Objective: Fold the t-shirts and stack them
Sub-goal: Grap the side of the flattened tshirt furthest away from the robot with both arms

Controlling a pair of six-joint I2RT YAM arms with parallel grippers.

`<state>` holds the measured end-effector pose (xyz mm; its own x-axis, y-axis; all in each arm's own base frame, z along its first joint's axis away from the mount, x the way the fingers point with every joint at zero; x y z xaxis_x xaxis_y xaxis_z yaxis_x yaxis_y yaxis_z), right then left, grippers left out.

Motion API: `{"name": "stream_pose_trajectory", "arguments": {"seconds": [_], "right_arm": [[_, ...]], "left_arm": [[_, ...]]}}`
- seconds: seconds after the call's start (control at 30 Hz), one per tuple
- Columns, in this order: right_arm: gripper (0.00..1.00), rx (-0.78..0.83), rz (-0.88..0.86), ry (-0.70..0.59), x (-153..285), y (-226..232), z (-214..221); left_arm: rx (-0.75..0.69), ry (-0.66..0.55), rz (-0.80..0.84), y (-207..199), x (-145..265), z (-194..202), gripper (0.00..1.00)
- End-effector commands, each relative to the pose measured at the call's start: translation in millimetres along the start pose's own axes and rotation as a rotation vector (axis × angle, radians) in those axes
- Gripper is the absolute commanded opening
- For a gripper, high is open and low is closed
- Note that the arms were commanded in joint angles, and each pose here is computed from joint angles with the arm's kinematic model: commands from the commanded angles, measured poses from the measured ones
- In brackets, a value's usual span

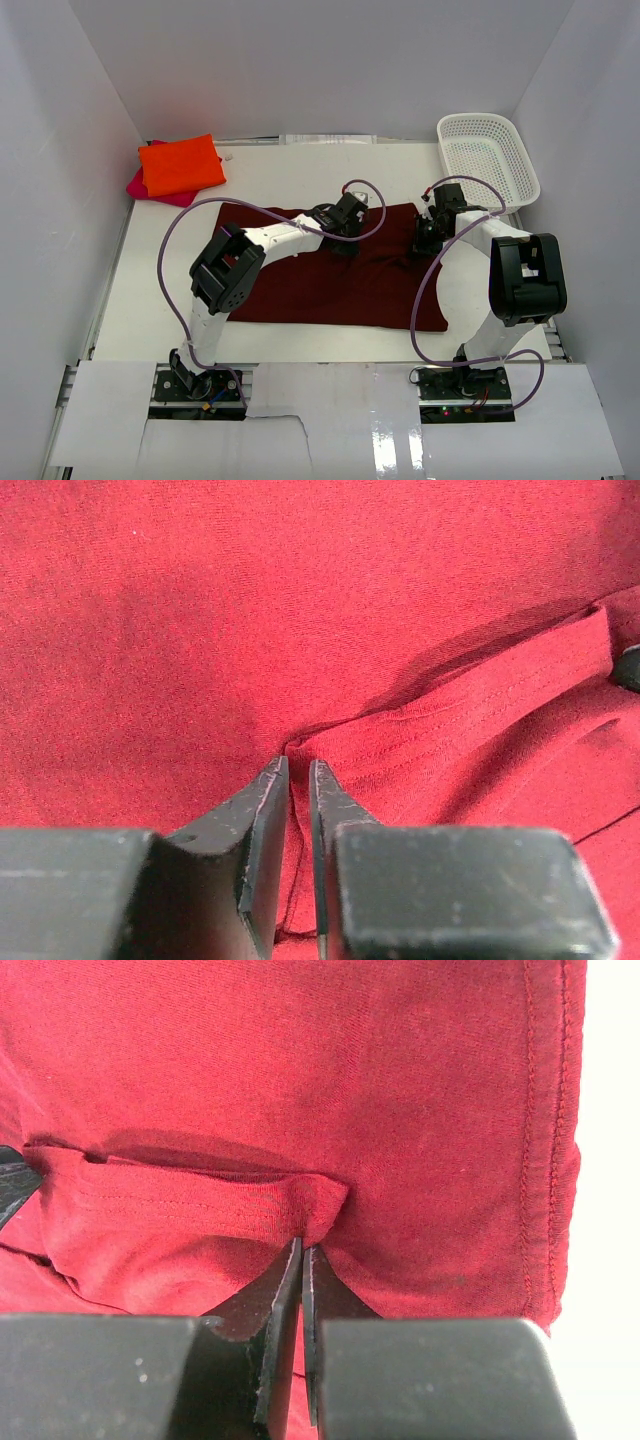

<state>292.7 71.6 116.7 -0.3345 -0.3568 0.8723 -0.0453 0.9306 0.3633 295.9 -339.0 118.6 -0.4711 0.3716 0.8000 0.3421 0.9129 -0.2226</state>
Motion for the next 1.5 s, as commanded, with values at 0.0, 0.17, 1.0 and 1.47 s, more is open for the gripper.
{"name": "stream_pose_trajectory", "arguments": {"seconds": [0.0, 0.17, 1.0, 1.47], "right_arm": [[0.08, 0.032, -0.028, -0.063, 9.7, 7.6, -11.5], [0.08, 0.031, -0.027, -0.061, 9.9, 7.6, -10.9], [0.08, 0.039, -0.055, -0.095, 14.6, 12.7, -19.2], [0.08, 0.062, -0.072, -0.148, 19.5, 25.9, -49.7]], "left_arm": [[0.004, -0.082, 0.037, -7.9, 27.3, -24.2, 0.26], [0.004, -0.063, 0.04, -7.8, 22.6, -19.8, 0.24], [-0.01, -0.11, 0.075, -15.0, 47.5, -38.8, 0.0], [0.029, -0.13, -0.029, -3.2, 51.6, -34.6, 0.0]]}}
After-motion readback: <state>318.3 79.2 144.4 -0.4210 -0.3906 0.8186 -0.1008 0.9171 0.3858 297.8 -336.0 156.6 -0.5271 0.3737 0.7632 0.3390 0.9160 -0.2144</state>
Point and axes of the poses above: each gripper's point midway between its finger pads, its own x axis back along the fingers, its own y axis along the line the jaws close on, z = x × y, the point moved 10 cm from there along x, back along the fingers, and after that the axes turned 1 degree about x, right-handed, at the moved point
